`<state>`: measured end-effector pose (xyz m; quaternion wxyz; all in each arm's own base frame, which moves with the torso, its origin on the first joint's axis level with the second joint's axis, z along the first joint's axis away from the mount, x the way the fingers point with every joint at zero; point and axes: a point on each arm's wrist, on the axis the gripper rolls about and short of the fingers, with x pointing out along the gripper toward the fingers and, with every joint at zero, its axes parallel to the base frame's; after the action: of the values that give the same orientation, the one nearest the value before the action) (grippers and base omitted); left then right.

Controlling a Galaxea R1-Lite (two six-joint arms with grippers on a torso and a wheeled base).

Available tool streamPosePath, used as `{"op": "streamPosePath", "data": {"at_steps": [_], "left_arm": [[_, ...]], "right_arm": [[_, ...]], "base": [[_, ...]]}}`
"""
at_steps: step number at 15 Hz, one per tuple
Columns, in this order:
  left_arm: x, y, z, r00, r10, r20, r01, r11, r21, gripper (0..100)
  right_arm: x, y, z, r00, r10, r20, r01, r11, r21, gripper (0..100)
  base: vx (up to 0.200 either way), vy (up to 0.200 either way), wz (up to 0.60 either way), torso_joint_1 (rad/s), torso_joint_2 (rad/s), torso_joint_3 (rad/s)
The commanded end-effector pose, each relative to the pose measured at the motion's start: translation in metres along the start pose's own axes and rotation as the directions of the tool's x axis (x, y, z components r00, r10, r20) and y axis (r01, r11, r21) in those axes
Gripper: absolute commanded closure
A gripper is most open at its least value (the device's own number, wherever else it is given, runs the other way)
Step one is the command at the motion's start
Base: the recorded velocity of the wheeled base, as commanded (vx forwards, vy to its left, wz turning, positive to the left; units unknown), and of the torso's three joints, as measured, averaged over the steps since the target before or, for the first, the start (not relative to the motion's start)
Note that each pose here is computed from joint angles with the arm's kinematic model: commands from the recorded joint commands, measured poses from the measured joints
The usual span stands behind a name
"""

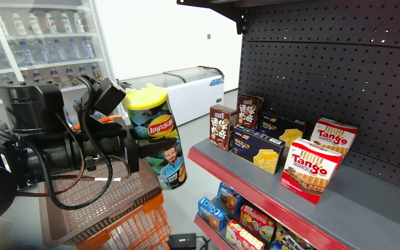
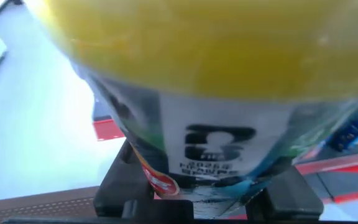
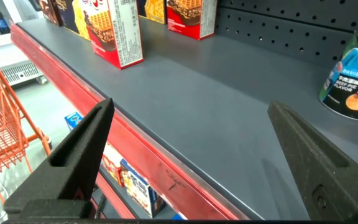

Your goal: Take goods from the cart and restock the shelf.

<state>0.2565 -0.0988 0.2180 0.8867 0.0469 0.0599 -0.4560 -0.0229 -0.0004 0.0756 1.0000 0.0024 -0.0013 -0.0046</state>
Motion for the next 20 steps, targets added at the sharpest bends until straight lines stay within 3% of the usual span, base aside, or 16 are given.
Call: {"op": "streamPosePath", "data": {"at_steps": [1,5,8,9,11,20], "left_arm": [[-0.003,-0.013,0.009,0.999,-0.038,0.004,0.038,0.999,0.009,100],[-0.028,-0.049,0.008,0.990,-0.124,-0.069,0.122,0.992,-0.033,100],[-0.036,-0.056,-0.001,0.987,-0.138,-0.088,0.135,0.990,-0.046,100],[-0.044,-0.063,-0.010,0.979,-0.181,-0.094,0.176,0.983,-0.059,100],[-0.047,-0.065,-0.015,0.977,-0.186,-0.105,0.180,0.981,-0.069,100],[-0.045,-0.064,-0.015,0.976,-0.192,-0.102,0.185,0.980,-0.067,100]], "right_arm": [[0.000,0.000,0.000,1.000,0.000,-0.001,0.000,1.000,0.000,0],[0.000,0.000,0.000,1.000,0.000,-0.001,0.000,1.000,0.000,0],[0.000,0.000,0.000,1.000,0.000,-0.001,0.000,1.000,0.000,0],[0.000,0.000,0.000,1.000,0.000,-0.001,0.000,1.000,0.000,0],[0.000,0.000,0.000,1.000,0.001,-0.001,-0.001,1.000,0.000,0],[0.000,0.000,0.000,1.000,0.006,-0.001,-0.006,1.000,0.000,0]], "base": [[0.000,0.000,0.00,0.000,0.00,0.000],[0.000,0.000,0.00,0.000,0.00,0.000],[0.000,0.000,0.00,0.000,0.00,0.000],[0.000,0.000,0.00,0.000,0.00,0.000],[0.000,0.000,0.00,0.000,0.00,0.000],[0.000,0.000,-0.60,0.003,0.00,0.003]]}}
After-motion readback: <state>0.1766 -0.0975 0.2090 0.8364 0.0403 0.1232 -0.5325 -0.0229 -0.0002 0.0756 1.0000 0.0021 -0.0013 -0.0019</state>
